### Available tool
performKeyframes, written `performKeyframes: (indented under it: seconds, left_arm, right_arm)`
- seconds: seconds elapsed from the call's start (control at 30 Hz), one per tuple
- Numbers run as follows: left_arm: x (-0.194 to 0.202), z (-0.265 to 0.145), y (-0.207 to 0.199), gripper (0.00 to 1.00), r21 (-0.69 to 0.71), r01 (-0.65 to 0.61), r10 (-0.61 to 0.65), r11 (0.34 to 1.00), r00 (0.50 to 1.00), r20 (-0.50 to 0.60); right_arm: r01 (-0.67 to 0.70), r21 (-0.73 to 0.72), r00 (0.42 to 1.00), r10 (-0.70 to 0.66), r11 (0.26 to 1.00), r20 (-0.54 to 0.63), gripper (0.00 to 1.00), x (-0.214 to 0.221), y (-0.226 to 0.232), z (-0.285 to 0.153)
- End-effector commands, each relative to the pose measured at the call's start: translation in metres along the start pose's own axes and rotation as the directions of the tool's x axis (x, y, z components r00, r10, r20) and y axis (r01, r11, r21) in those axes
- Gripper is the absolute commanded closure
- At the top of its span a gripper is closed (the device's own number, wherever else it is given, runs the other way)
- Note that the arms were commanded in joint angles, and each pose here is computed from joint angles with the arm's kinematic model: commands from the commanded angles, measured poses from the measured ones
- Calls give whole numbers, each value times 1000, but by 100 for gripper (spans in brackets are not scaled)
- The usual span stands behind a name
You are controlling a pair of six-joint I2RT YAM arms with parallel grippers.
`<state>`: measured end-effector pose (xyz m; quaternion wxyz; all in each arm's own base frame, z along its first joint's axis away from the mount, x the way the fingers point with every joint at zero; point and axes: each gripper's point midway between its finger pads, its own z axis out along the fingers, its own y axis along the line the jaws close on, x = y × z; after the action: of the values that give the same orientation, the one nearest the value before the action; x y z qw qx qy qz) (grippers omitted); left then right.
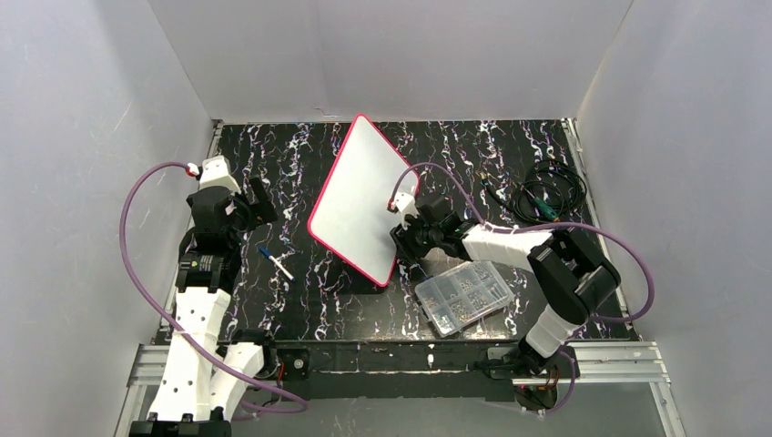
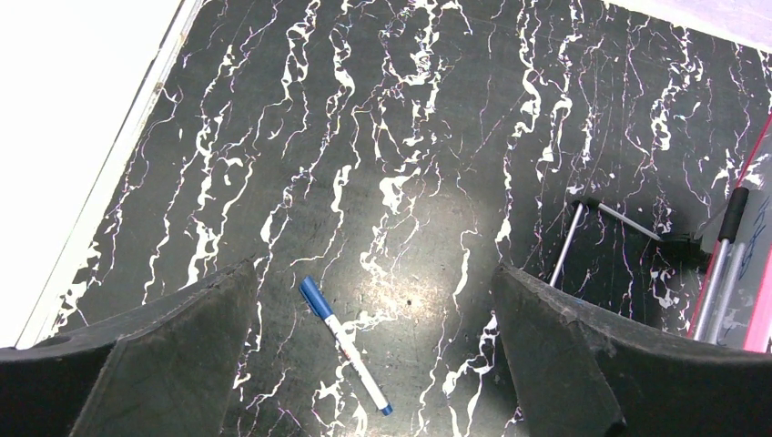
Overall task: Write a sentence on the whiteboard
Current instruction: Move the whiteboard stand to the center of the board.
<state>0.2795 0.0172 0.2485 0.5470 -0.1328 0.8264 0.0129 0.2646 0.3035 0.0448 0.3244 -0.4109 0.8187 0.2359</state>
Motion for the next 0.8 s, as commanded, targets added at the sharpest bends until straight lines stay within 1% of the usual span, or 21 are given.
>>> performKeyframes:
  seconds: [0.0,0.1,0.37,0.4,0.43,0.57,0.6,0.77]
  left_arm:
    - [-1,-2,-1,1,10,-6,6,1000,1000,4]
    - [-1,-2,-1,1,9,-7,7,1000,1000,4]
    - [-1,-2,0,1,5,-7,7,1000,1000,5]
    - [-1,-3,0,1,5,-7,7,1000,1000,5]
    - [-2,-3,0,1,5,-6,6,1000,1000,6]
    - [-2,-3,1,1,1,-6,6,1000,1000,7]
    - [-2,-3,1,1,-3,-5,5,1000,1000,7]
    - [-3,-5,3,1,-14,-4,4,1000,1000,13]
  right_arm:
    - [52,-12,998,-51,999,37,46,-22,3,8]
    - [55,-17,998,-54,998,19,53,-18,6,14]
    - [50,-25,999,-50,998,5,64,-7,21,21]
    - [47,-23,999,-47,999,3,67,-4,23,22]
    - [45,-18,999,-45,999,5,71,-2,25,23]
    - [15,40,999,-17,999,41,95,-5,27,24]
    - [-4,67,998,0,998,57,99,-6,26,22]
    - [-118,222,984,84,968,157,99,-13,16,11]
